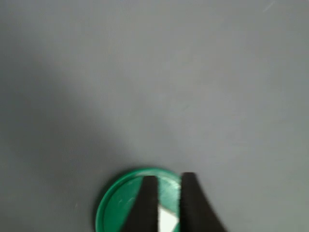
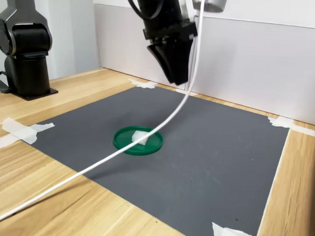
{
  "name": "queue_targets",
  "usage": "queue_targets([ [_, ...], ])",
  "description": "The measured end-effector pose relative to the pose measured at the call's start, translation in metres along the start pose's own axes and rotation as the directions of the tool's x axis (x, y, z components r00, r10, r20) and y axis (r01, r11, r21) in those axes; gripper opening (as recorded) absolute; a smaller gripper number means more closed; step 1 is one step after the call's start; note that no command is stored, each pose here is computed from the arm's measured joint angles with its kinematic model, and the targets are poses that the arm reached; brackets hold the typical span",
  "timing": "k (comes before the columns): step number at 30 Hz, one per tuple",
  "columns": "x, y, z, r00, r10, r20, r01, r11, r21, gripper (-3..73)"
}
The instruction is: Grasp a white terminal and put it in the green lid.
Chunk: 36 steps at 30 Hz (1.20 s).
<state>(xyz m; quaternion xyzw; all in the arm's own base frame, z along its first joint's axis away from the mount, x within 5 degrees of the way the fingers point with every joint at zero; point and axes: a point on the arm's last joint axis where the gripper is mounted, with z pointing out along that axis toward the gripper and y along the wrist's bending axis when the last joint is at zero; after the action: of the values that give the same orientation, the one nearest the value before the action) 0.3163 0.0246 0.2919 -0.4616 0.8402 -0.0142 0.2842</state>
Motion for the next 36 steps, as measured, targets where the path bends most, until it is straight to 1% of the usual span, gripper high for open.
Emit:
queue_targets([
  [1, -0.002, 0.001, -0.008, 1.000, 0.003, 0.023, -0.004, 1.000, 0.024, 2.7],
  [3, -0.003, 0.006, -0.024, 0.998, 0.018, 0.067, -0.023, 0.997, 0.075, 0.0],
  [8, 0.003, 0.026, -0.059, 0.983, 0.076, 0.169, -0.110, 0.974, 0.199, -1.4],
  [11, 0.011, 0.041, -0.079, 0.959, 0.132, 0.252, -0.201, 0.942, 0.269, -1.5],
  [14, 0.022, 0.057, -0.094, 0.904, 0.224, 0.364, -0.345, 0.885, 0.313, -1.4],
  [15, 0.027, 0.062, -0.096, 0.884, 0.251, 0.394, -0.386, 0.867, 0.315, -1.4],
  [18, 0.040, 0.080, -0.111, 0.798, 0.311, 0.517, -0.518, 0.792, 0.324, -1.4],
  [21, 0.052, 0.099, -0.126, 0.715, 0.321, 0.622, -0.603, 0.733, 0.315, -1.5],
  [23, 0.061, 0.113, -0.134, 0.667, 0.315, 0.675, -0.639, 0.707, 0.302, -1.5],
  [27, 0.080, 0.142, -0.144, 0.601, 0.284, 0.747, -0.672, 0.686, 0.280, -1.5],
  [29, 0.090, 0.156, -0.142, 0.582, 0.273, 0.766, -0.678, 0.683, 0.272, -1.5],
  [33, 0.109, 0.178, -0.131, 0.571, 0.257, 0.780, -0.678, 0.683, 0.271, -1.5],
  [36, 0.123, 0.190, -0.116, 0.573, 0.262, 0.777, -0.678, 0.684, 0.269, -1.5],
])
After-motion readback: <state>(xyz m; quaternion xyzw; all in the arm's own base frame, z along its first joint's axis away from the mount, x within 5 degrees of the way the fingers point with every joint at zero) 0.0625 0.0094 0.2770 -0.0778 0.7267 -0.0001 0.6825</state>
